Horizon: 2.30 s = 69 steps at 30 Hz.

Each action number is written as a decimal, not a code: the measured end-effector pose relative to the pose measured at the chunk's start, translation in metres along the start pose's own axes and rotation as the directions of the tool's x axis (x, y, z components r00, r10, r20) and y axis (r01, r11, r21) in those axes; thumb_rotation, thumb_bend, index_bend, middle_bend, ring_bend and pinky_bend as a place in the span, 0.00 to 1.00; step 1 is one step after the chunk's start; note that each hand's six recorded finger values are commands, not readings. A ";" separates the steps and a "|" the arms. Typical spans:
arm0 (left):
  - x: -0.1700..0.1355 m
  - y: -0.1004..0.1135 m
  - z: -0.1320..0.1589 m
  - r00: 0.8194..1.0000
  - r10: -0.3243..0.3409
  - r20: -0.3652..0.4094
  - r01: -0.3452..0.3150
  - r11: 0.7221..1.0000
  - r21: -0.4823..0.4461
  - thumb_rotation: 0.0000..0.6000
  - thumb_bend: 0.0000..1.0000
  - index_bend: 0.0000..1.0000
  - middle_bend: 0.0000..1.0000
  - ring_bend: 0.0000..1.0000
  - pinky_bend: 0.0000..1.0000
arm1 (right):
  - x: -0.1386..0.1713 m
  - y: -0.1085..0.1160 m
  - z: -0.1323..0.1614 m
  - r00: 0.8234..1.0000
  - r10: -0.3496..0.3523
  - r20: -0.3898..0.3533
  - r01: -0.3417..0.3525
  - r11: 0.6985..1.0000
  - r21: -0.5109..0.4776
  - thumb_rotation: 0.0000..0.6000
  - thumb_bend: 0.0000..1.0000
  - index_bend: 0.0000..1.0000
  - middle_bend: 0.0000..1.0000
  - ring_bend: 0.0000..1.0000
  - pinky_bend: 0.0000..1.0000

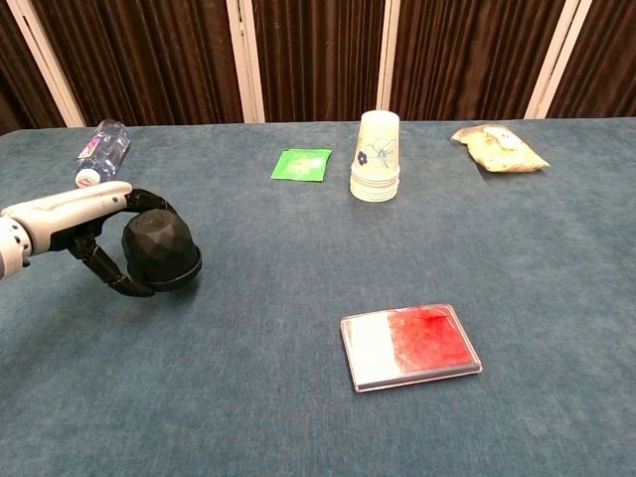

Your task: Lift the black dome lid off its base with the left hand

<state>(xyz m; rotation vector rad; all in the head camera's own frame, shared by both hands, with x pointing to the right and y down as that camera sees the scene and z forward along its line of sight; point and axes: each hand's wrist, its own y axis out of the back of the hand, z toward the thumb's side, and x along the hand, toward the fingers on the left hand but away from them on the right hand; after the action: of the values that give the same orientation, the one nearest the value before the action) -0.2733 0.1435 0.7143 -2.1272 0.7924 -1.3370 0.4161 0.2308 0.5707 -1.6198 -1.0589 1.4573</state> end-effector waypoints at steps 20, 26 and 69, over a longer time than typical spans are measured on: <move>0.001 -0.009 -0.002 1.000 -0.014 -0.003 0.014 0.999 0.046 1.00 0.25 0.37 0.19 0.00 0.00 | 0.004 -0.003 0.002 1.000 -0.002 0.002 0.002 1.000 0.000 1.00 0.15 0.04 0.02 0.03 0.05; 0.001 -0.010 -0.005 1.000 -0.019 -0.008 0.019 0.998 0.060 1.00 0.21 0.36 0.18 0.00 0.00 | 0.003 -0.003 -0.001 1.000 0.002 0.005 -0.002 1.000 0.004 1.00 0.15 0.04 0.02 0.03 0.05; -0.011 0.001 0.010 0.999 -0.027 0.022 0.025 0.995 0.099 1.00 0.12 0.31 0.23 0.00 0.00 | -0.001 0.000 -0.002 1.000 -0.005 0.021 0.005 1.000 0.018 1.00 0.15 0.04 0.02 0.03 0.05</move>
<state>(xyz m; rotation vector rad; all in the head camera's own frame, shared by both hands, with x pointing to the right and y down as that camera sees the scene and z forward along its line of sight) -0.2685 0.1514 0.7027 -2.0789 0.6771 -1.3345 0.4182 0.2298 0.5718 -1.5909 -1.0580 1.4798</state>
